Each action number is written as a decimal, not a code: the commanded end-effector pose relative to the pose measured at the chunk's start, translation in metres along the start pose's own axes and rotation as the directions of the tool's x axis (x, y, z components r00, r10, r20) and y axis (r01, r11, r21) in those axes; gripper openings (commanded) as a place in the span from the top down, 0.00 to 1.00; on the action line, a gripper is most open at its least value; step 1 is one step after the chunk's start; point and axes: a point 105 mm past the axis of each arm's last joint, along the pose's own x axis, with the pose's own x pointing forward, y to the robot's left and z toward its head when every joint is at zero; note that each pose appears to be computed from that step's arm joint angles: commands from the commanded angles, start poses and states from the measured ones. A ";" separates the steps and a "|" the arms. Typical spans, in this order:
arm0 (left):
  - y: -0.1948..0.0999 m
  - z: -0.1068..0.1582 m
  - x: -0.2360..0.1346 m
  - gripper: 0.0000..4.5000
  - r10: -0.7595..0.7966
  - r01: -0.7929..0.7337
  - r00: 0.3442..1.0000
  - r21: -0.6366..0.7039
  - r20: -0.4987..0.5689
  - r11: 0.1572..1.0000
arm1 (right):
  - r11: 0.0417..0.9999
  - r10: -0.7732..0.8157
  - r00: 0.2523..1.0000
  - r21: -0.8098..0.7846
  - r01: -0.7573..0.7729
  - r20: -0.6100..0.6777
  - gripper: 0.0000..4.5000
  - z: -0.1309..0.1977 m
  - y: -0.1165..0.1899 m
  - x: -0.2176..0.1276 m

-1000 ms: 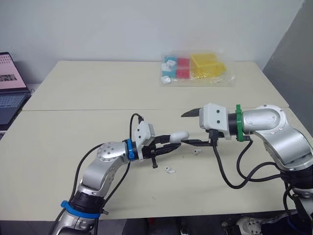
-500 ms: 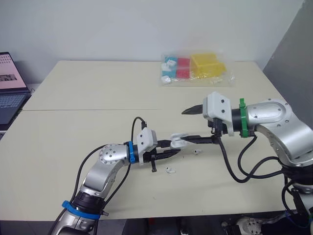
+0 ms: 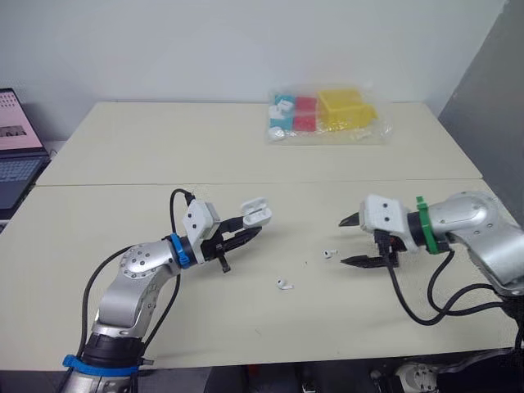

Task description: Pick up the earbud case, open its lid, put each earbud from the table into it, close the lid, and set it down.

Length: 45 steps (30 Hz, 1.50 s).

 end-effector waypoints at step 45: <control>-0.013 0.008 0.002 0.82 -0.021 0.021 1.000 0.024 0.006 0.999 | 0.993 0.091 0.929 0.101 -0.058 -0.359 0.91 -0.094 0.043 -0.055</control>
